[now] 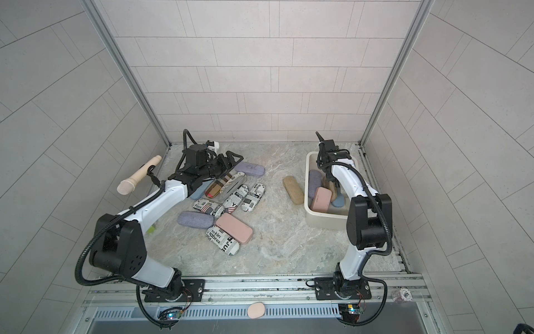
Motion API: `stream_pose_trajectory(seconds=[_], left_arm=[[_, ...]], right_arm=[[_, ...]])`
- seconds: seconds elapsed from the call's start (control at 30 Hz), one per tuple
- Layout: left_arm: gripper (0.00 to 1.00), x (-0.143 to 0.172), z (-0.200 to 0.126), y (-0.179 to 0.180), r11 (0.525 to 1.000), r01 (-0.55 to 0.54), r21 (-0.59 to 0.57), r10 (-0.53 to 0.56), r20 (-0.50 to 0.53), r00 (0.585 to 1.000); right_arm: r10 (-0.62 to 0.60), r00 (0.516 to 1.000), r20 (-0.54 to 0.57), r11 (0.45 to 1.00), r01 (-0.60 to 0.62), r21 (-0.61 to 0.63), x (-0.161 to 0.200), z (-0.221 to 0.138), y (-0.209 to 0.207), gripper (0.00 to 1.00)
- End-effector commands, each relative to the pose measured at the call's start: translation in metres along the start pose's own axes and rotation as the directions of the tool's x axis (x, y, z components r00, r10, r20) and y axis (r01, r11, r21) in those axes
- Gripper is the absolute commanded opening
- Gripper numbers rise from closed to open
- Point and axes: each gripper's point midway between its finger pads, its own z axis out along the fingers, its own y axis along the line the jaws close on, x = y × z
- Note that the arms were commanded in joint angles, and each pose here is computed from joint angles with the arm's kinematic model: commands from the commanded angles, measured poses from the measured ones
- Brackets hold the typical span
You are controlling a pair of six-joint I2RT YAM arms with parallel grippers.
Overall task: Put the glasses cases into the storage boxes
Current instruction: Place the glasses case in the storage box.
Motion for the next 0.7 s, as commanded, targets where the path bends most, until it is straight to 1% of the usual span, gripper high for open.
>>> stream_pose_trajectory(seconds=[0.0,0.13,0.27,0.4,0.53,0.67], left_arm=[[0.84,-0.012,-0.002,-0.012,0.999,-0.021,0.024,0.020,0.026,0.999],[0.84,-0.010,-0.001,-0.010,1.000,-0.016,0.020,0.016,0.021,1.000],[0.84,-0.010,-0.002,-0.012,0.999,-0.024,0.026,0.023,0.019,1.000],[0.84,-0.012,-0.003,-0.011,0.999,-0.025,0.023,0.025,0.024,0.999],[0.84,-0.012,-0.004,-0.013,0.999,-0.028,0.024,0.027,0.026,0.999],[0.84,-0.013,-0.005,-0.014,0.999,-0.033,0.025,0.032,0.031,0.999]], right_arm=[[0.021,1.000,-0.003,0.998,-0.020,0.058,0.004,0.007,-0.009,0.36],[0.000,0.999,-0.043,0.999,0.002,0.048,0.012,0.018,0.000,0.47],[-0.023,0.999,-0.049,0.999,0.025,0.046,0.012,0.018,0.001,0.55],[0.008,1.000,-0.008,1.000,-0.008,-0.012,0.003,0.000,0.002,0.58],[0.068,0.997,0.039,0.990,-0.062,-0.127,-0.003,-0.026,0.005,0.58],[0.111,0.992,0.054,0.970,-0.096,-0.225,-0.001,-0.047,0.011,0.57]])
